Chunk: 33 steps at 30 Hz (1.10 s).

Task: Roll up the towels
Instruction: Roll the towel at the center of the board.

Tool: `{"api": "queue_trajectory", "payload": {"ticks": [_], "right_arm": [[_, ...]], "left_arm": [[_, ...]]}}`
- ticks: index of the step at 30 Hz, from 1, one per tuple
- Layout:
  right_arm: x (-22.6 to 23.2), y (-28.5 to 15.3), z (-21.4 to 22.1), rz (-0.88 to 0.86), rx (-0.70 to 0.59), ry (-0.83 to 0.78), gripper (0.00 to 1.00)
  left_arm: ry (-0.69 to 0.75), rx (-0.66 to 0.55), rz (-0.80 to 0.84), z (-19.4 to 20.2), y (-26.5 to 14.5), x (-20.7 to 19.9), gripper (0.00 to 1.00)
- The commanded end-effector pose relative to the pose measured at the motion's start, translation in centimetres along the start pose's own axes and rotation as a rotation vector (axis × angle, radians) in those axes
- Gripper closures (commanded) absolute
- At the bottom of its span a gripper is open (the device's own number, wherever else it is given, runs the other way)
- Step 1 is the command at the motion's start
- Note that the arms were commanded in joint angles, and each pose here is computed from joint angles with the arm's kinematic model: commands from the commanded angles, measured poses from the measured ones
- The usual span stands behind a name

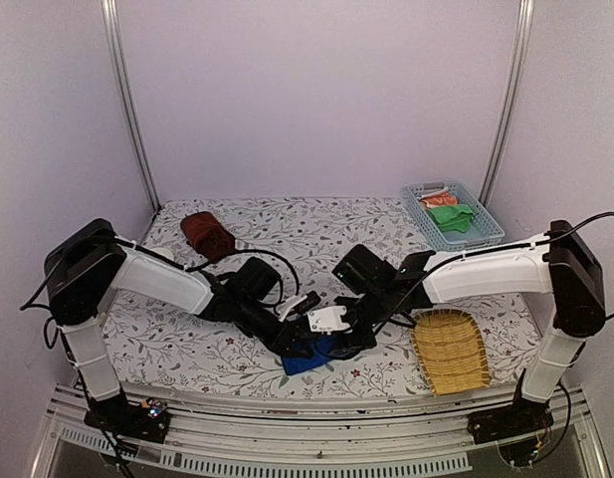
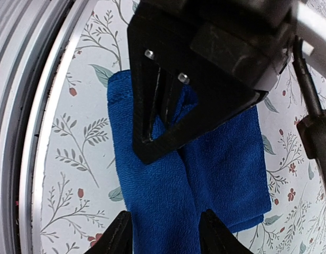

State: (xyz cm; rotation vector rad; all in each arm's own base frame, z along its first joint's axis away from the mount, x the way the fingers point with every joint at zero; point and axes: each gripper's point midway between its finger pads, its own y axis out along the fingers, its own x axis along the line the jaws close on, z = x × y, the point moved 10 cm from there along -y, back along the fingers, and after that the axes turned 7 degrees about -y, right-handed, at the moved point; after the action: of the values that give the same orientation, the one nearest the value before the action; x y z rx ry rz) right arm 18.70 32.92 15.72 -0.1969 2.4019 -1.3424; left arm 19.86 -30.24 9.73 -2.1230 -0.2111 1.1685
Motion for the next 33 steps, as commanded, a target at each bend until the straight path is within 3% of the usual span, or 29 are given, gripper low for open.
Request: {"api": "queue_trajectory", "payload": {"ticks": [1,5,9,11,14,18,23,26,33], "right_arm": [[0.1,2.3,-0.1,-0.005,-0.003,-0.048,0.54],[0.8,3.3,-0.1,-0.093,-0.028,-0.032,0.59],[1.6,4.4,0.5,-0.202,-0.014,0.027,0.82],[0.9,4.1,-0.1,-0.264,-0.065,0.082,0.90],[0.6,4.1,0.5,-0.400,-0.103,0.189,0.93],[0.2,5.4,1.8,-0.553,-0.104,0.320,0.94],[-1.2,7.2,3.0,-0.701,-0.112,0.465,0.94],[-1.9,8.1,3.5,-0.768,-0.102,0.531,0.94],[-1.8,11.8,5.8,-0.891,-0.038,0.663,0.94]], "left_arm": [[-0.168,0.174,-0.083,3.8,1.3,2.9,0.93],[-0.153,0.175,-0.094,3.5,1.4,3.0,0.91],[-0.121,0.148,-0.123,2.8,0.9,2.8,0.83],[-0.077,0.064,-0.181,2.3,-0.2,2.0,0.77],[-0.005,-0.150,-0.219,1.9,-3.1,-0.4,0.64],[0.066,-0.310,-0.286,2.7,-5.7,-1.9,0.52],[0.222,-0.458,-0.351,5.3,-7.1,-5.4,0.49],[0.320,-0.449,-0.377,6.9,-6.2,-7.1,0.49],[0.631,-0.292,-0.547,7.9,-2.3,-9.7,0.48]]}}
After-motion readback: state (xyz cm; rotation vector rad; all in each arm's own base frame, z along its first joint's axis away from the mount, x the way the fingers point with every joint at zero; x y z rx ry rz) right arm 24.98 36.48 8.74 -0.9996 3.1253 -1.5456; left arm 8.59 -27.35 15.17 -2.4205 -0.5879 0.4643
